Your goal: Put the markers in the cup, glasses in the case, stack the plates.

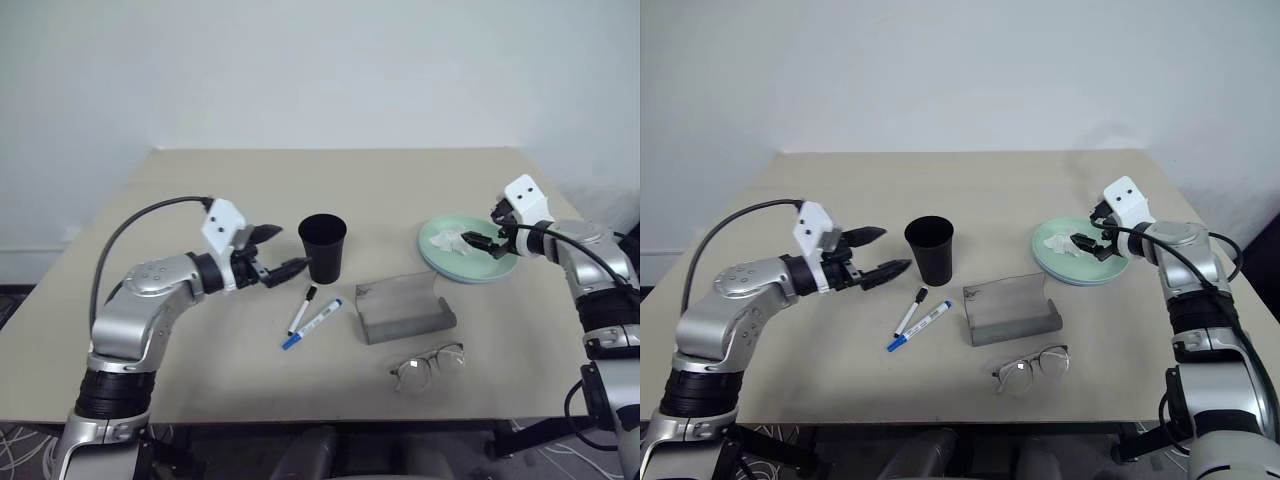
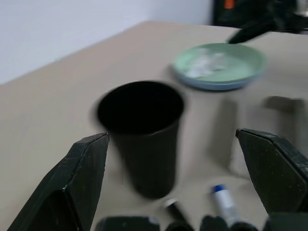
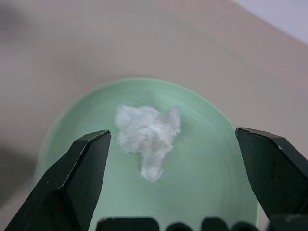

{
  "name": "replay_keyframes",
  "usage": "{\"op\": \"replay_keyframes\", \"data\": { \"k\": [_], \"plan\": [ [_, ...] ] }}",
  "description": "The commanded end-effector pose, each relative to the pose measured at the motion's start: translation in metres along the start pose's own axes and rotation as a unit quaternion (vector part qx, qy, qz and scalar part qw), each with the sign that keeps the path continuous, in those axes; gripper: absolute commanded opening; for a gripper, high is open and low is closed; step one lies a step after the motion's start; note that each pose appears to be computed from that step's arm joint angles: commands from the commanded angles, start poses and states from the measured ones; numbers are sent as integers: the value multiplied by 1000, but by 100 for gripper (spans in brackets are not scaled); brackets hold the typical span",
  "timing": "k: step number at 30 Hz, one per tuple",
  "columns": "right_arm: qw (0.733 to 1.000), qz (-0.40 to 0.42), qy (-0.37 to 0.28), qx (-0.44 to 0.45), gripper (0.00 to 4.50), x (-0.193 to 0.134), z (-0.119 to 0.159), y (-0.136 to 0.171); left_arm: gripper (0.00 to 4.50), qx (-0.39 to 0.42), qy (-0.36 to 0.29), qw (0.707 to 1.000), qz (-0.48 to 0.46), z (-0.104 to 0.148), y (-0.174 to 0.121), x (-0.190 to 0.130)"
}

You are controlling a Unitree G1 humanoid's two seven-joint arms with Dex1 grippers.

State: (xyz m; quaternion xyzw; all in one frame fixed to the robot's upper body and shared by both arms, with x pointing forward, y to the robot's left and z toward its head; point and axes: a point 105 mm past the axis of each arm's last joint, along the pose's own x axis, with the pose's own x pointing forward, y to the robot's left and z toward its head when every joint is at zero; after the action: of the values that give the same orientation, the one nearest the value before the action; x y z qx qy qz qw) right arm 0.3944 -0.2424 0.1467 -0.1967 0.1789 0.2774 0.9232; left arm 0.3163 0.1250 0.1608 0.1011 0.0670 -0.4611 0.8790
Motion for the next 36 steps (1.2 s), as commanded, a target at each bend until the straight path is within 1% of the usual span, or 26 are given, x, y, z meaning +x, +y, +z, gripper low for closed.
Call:
{"op": "replay_keyframes", "data": {
  "k": [1,6,10,12,14,15,18,22,26,31,36],
  "plan": [
    [995,76,-61,-20,449,-29,34,14,450,46,5,997,-65,22,-29,20],
    [986,154,-56,-40,449,-55,35,29,450,77,46,989,-118,31,-49,48],
    [969,231,-42,-72,449,-79,33,43,450,103,77,980,-151,38,-65,75],
    [959,269,-34,-81,449,-91,33,50,450,114,98,974,-167,38,-75,87],
    [953,289,-30,-86,449,-97,34,53,450,120,114,970,-175,37,-81,95],
    [949,300,-28,-94,449,-101,36,54,450,130,133,965,-187,35,-89,101],
    [946,305,-26,-111,449,-103,40,53,450,155,183,947,-213,28,-110,118],
    [947,299,-25,-115,449,-100,40,51,450,168,218,936,-220,21,-121,131],
    [946,301,-21,-116,449,-100,36,51,450,178,264,920,-230,7,-136,141],
    [946,302,-18,-117,449,-100,33,51,450,186,294,907,-237,-2,-147,145],
    [947,299,-17,-117,449,-100,30,51,450,187,299,903,-247,-2,-160,149]
  ]
}}
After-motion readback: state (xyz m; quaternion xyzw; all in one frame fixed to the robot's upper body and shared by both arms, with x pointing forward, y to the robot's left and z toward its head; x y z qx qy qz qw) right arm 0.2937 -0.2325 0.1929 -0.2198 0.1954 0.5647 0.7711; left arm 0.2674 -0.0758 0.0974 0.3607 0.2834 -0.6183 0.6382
